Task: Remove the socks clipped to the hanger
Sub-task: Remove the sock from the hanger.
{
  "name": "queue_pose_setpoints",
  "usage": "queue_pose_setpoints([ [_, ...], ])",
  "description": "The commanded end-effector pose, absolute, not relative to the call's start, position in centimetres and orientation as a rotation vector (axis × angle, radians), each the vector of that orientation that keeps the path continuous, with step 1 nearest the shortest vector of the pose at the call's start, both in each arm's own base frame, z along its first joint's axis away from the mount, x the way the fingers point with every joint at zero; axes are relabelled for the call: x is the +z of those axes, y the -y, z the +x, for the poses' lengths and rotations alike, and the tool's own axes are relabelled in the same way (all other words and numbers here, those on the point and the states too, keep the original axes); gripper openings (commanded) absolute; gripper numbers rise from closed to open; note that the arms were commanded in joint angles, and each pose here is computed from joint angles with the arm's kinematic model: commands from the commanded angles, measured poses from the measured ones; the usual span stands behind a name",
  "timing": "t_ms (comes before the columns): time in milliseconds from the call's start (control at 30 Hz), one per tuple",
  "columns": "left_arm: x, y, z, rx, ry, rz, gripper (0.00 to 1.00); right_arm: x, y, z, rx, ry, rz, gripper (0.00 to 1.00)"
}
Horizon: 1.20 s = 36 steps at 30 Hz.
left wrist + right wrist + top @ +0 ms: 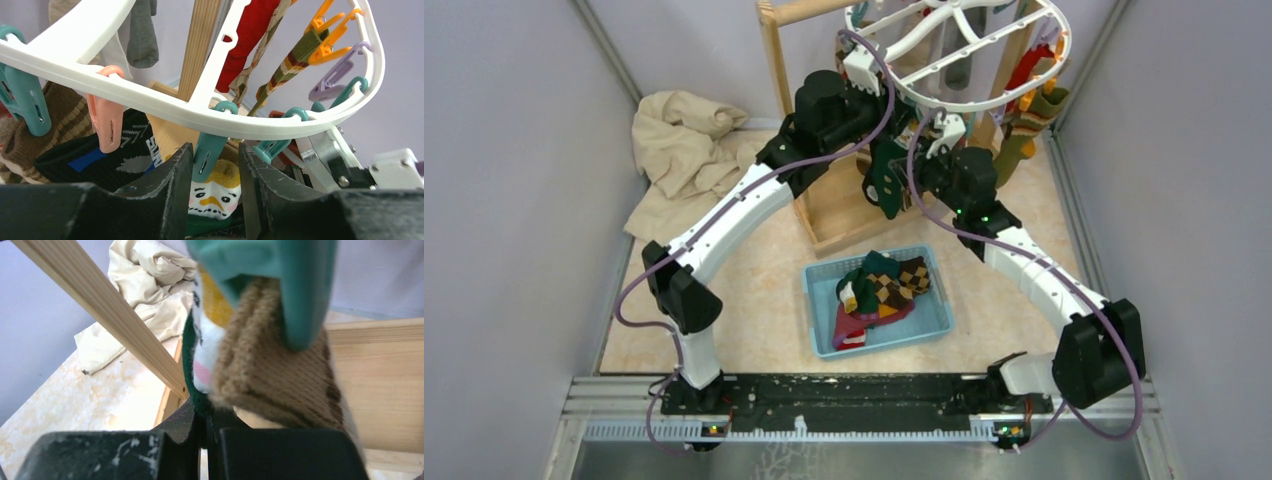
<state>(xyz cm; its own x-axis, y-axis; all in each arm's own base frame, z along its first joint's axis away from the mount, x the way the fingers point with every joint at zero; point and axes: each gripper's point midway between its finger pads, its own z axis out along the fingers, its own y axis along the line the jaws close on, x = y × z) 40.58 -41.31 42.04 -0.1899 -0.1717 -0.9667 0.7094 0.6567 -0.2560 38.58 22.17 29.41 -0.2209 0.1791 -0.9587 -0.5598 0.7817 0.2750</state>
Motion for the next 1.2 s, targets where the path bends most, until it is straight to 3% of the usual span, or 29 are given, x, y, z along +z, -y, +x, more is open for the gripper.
queue_pose_setpoints([
  [0, 43.7, 41.8, 40.6, -0.886, -1.524, 0.443, 0.42, 34.2, -23.0, 37.9, 0.699, -1.543, -0.342, 0.0],
  [200, 43.6, 42.1, 41.0, -0.885, -1.533, 0.41, 0.32, 34.6, -24.0, 37.7, 0.705, -1.538, -0.359, 0.0],
  [267, 43.8, 42.4, 40.9, -0.901, -1.528, 0.413, 0.33, 34.6, -24.1, 37.7, 0.705, -1.538, -0.361, 0.0],
  [467, 44.0, 42.9, 40.6, -0.929, -1.51, 0.429, 0.47, 34.5, -24.0, 37.6, 0.7, -1.541, -0.364, 0.0],
  [533, 43.9, 42.9, 40.5, -0.937, -1.515, 0.426, 0.48, 34.3, -24.0, 37.7, 0.697, -1.545, -0.361, 0.0],
  [733, 43.8, 42.6, 40.4, -0.937, -1.547, 0.376, 0.45, 33.7, -24.0, 37.9, 0.695, -1.556, -0.351, 0.0],
  [900, 42.7, 42.8, 41.1, -0.939, -1.601, 0.312, 0.35, 33.4, -24.0, 38.0, 0.686, -1.563, -0.343, 0.0],
  [1067, 41.8, 43.3, 41.4, -0.936, -1.632, 0.269, 0.34, 33.1, -24.1, 38.0, 0.656, -1.575, -0.347, 0.0],
  [1167, 41.7, 43.3, 41.6, -0.926, -1.633, 0.247, 0.39, 32.9, -24.2, 38.0, 0.635, -1.583, -0.357, 0.0],
])
